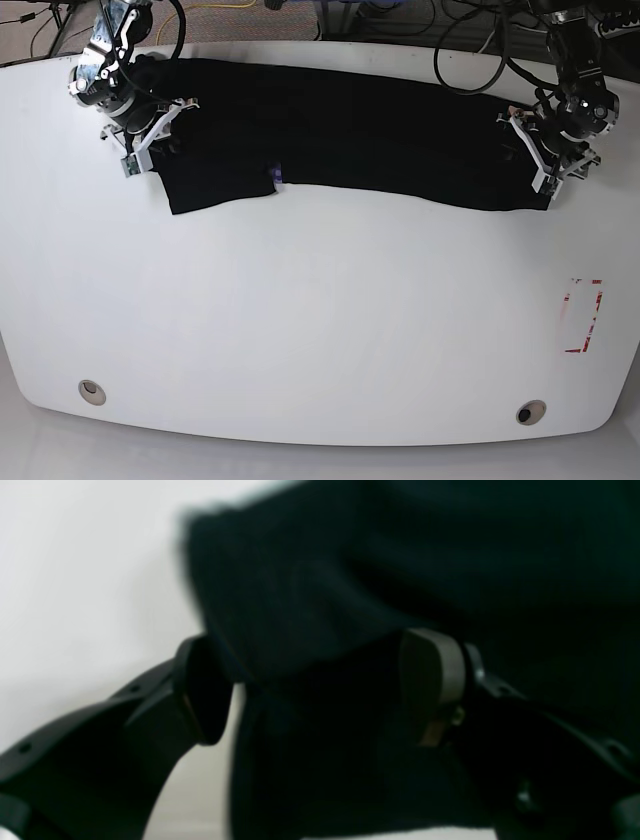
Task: Layout the t-shirt on the table in an organized manner, then fold the t-shirt properly
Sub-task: 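Lower the folded hem onto the shirt and release with both grippers, then regrasp the folded strip's ends with the left and right grippers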
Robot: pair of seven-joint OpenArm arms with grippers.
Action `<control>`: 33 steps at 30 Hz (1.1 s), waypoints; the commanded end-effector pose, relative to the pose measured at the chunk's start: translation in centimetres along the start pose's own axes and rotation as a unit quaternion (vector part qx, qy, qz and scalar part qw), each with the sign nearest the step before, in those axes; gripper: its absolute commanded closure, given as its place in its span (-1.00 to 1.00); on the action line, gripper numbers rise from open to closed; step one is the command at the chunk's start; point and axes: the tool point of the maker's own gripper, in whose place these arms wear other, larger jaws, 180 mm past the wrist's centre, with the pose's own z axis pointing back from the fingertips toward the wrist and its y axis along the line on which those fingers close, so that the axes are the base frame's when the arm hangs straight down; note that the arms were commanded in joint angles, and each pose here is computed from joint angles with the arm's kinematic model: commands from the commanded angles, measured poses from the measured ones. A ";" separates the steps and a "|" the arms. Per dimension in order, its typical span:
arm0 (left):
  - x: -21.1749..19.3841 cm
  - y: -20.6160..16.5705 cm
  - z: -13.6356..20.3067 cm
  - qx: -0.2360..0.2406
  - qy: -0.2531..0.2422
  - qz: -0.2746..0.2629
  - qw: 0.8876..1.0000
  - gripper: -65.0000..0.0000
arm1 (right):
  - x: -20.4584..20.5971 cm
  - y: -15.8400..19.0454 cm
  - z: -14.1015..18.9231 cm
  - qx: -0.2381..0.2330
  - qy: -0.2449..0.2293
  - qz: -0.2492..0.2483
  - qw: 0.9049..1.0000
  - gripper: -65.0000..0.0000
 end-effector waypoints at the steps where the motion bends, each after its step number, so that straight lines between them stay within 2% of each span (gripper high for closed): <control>1: 1.6 1.3 0.0 0.013 -0.015 -0.007 1.000 -0.43 | -4.8 -2.5 -0.1 -0.044 0.125 0.012 0.991 0.69; 7: 1.3 1.5 -0.9 0.008 -0.008 0.006 1.000 -0.43 | -2.3 -4.2 -0.9 -0.051 0.104 0.014 0.993 0.69; 18: 4.4 2.5 -1.6 0.013 -0.036 0.014 0.999 -0.43 | 2.2 -6.2 -1.8 -0.061 0.072 0.018 0.995 0.67; 25: 5.7 2.3 -1.1 0.015 -0.051 -0.001 0.999 -0.43 | 6.2 -6.5 -0.7 -0.078 0.026 0.045 0.996 0.63; 27: 6.2 2.3 -0.8 0.018 -0.059 -0.005 0.998 -0.43 | 7.3 -6.2 -0.3 -0.081 0.012 0.056 0.995 0.49; 33: 7.4 2.5 0.2 0.028 -0.075 -0.018 0.997 -0.43 | 11.0 -4.6 0.7 -0.084 -0.026 0.105 0.991 -0.34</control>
